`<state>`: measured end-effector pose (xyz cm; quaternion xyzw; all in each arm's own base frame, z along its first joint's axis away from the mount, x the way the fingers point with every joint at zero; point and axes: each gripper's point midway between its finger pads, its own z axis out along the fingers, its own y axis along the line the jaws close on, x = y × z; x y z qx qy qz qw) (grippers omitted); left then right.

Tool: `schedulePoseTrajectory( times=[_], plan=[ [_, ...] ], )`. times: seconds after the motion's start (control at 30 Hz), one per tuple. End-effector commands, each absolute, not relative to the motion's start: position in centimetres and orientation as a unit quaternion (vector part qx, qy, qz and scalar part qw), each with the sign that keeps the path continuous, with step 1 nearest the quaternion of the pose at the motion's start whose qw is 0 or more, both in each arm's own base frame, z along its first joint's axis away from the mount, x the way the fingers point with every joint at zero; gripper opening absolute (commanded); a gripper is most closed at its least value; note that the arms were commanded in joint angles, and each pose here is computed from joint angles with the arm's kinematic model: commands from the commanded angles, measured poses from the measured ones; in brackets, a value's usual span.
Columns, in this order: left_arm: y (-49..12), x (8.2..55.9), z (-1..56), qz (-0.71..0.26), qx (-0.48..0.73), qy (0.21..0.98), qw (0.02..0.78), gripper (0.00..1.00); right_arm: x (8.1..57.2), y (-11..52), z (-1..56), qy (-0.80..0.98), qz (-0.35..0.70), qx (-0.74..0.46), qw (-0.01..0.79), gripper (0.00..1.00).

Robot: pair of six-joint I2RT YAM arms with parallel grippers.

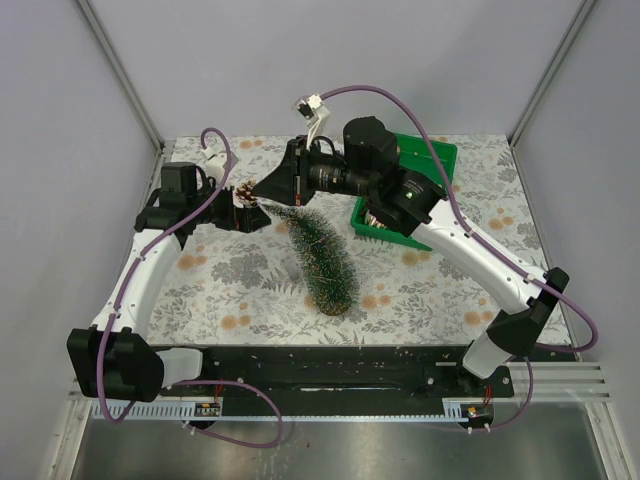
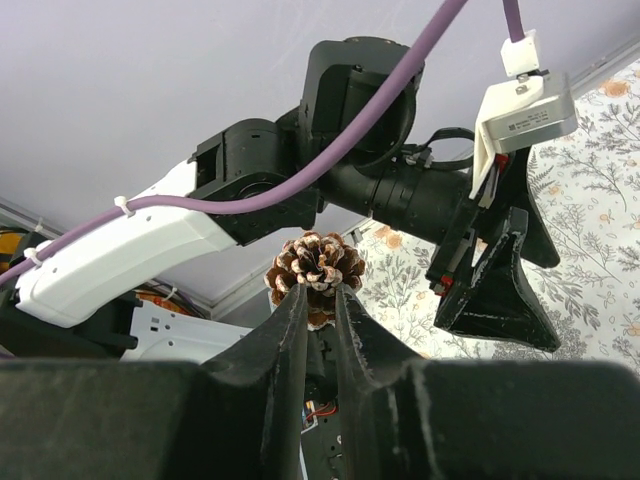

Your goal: Decorate the small christmas tree

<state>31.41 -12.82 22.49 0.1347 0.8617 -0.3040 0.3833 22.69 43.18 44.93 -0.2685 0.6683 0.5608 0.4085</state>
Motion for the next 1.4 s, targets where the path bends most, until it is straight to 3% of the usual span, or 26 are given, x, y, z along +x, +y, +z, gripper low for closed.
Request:
schedulePoseTrajectory(
  times=[0.0, 1.37],
  plan=[
    [-12.5, 32.0, 23.4, -0.308, 0.129, 0.853, 0.402, 0.99, 22.9, 43.3, 45.1, 0.667, 0.553, -0.268, 0.422, 0.01],
    [-12.3, 32.1, 23.2, -0.311, 0.121, 0.855, 0.396, 0.99, 23.9, 40.0, 45.4, 0.673, 0.518, -0.238, 0.471, 0.0]
  ],
)
